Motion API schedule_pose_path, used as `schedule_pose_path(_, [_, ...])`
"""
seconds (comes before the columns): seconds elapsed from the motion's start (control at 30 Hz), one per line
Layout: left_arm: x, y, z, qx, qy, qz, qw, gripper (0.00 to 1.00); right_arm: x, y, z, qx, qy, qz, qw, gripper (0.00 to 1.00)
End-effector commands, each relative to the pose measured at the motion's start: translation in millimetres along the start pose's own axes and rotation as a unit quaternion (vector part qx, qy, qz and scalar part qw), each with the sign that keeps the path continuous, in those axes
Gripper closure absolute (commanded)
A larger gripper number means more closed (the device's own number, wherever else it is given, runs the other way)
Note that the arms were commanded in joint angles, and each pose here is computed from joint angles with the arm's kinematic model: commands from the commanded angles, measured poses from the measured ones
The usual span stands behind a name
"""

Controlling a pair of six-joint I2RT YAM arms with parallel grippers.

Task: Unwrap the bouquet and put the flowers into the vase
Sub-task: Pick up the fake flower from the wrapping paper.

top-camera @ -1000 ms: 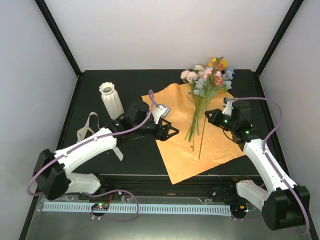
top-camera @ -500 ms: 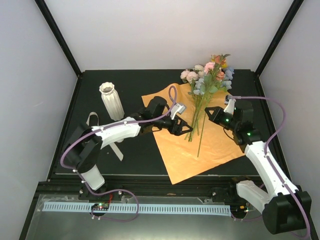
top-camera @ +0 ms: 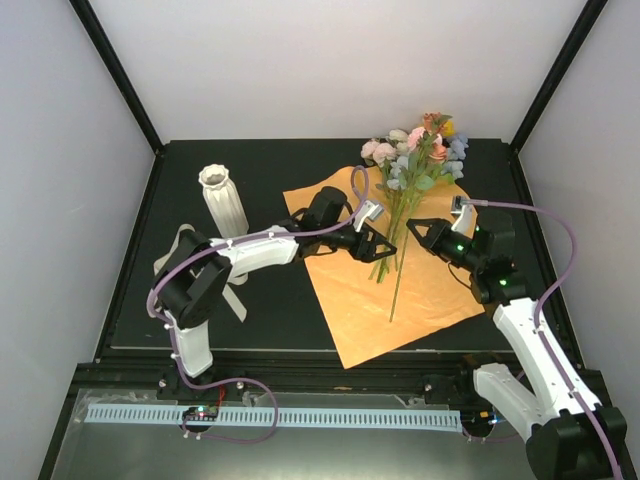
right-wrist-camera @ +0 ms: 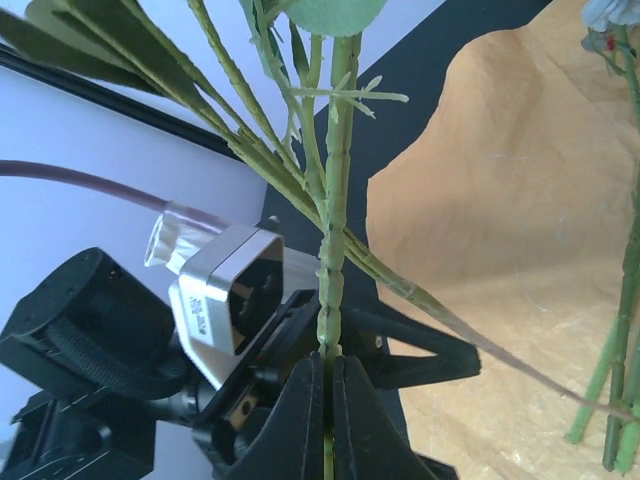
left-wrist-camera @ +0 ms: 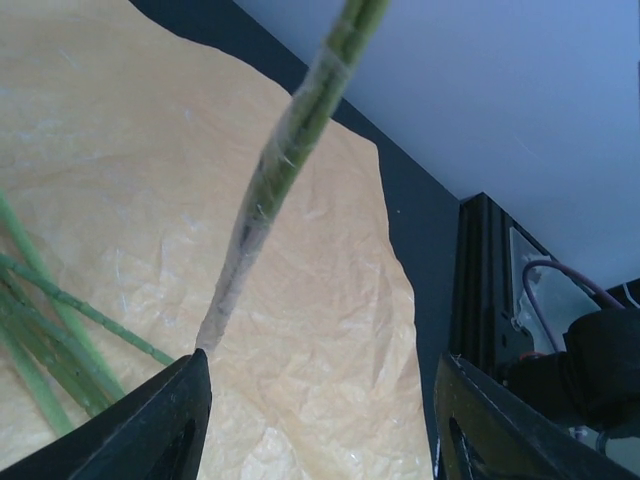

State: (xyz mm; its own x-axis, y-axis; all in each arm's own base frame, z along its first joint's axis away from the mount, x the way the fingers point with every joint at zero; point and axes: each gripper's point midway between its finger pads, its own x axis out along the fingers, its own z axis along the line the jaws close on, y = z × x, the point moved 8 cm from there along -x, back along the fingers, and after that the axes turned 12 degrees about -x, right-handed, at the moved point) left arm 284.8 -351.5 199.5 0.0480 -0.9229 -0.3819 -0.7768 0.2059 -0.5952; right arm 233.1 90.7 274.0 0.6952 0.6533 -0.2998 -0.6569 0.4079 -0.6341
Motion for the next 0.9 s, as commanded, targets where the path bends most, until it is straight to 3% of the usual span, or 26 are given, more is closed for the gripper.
schedule_pose_path(0.0, [8, -19, -5, 0.036, 0.024, -0.020, 0.999, 0.37, -5, -4, 12, -0.005, -0.029, -0.005, 1.000, 0.99])
schedule_pose_path(0.87, [-3, -56, -29, 0.117, 0.039, -0.066, 0.990, 0.36, -7, -4, 19, -0.006, -0.047, 0.010, 0.999, 0.99])
